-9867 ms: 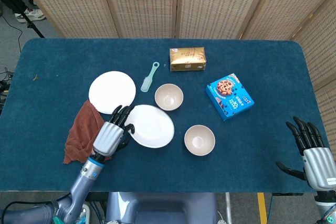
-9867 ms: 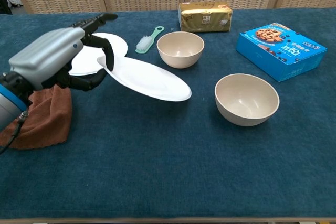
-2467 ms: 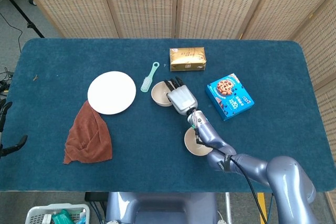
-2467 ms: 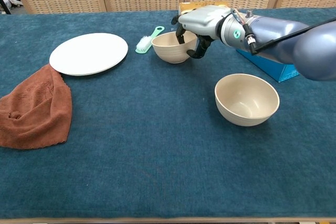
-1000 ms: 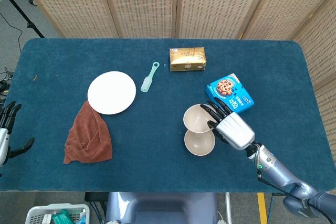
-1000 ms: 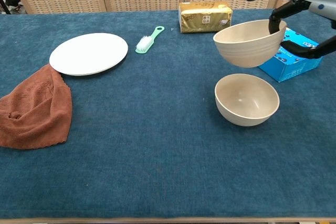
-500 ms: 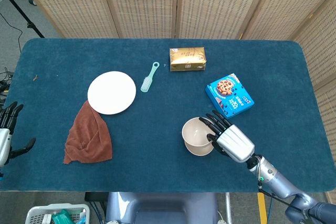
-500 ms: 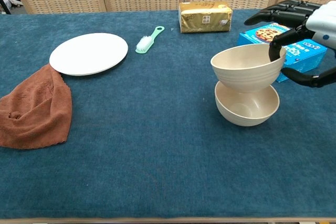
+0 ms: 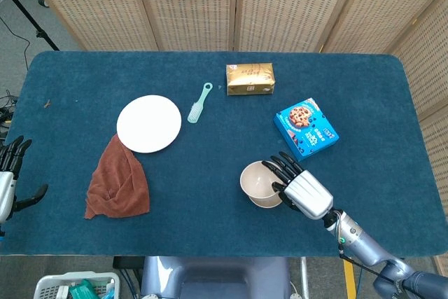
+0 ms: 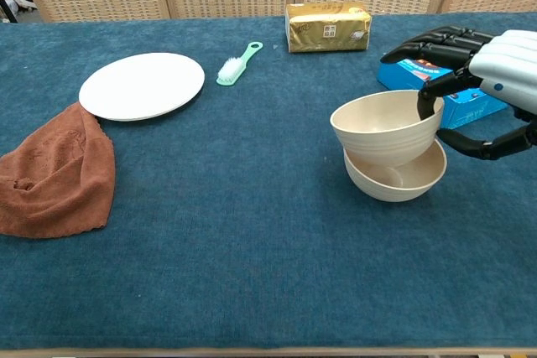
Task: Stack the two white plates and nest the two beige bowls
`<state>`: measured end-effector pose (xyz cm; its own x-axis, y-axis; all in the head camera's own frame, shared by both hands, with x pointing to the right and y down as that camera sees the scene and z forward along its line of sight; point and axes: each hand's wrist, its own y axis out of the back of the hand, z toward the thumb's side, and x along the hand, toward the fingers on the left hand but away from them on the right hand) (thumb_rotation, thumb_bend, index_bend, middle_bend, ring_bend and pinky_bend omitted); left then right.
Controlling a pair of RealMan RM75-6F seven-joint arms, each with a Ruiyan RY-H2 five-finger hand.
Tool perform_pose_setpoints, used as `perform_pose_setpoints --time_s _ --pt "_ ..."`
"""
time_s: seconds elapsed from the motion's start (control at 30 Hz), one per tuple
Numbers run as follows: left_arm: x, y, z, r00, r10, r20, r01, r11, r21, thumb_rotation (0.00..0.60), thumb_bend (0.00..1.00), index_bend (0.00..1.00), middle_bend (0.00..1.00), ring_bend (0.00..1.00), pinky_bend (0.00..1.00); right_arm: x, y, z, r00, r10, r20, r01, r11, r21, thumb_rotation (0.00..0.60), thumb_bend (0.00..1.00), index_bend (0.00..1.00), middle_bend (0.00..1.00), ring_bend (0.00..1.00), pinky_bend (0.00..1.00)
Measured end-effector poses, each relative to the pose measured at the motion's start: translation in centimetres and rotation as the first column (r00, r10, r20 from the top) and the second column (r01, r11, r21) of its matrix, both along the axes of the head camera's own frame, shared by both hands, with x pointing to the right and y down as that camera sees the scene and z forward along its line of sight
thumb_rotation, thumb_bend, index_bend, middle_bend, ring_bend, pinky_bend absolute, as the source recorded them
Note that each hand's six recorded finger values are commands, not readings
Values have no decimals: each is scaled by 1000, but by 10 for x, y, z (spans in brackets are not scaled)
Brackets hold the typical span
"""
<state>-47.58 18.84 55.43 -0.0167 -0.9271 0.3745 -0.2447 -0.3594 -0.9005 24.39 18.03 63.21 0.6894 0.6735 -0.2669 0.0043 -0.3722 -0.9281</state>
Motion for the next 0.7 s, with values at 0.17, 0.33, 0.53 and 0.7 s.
perform_pose_setpoints --time_s 0.17,0.33,0.53,0.7 --pt "0 0 1 1000 0 0 0 1000 -1 600 267 0 0 0 0 -1 3 3 1000 -2 -8 2 1000 -5 600 530 553 70 0 0" --pt "1 0 1 1000 1 1 -1 1000 -4 600 266 0 0 0 0 -2 7 7 1000 -15 -22 14 1000 -26 600 530 300 7 0 0" --pt "0 0 0 1000 -2 0 2 1000 0 600 267 0 0 0 0 -4 15 8 997 -42 -60 39 998 -42 600 530 124 0 0 0" --pt "0 0 1 1000 -2 -1 2 1000 -2 600 266 0 0 0 0 -4 22 7 993 -61 -104 56 997 -47 600 530 75 0 0 0"
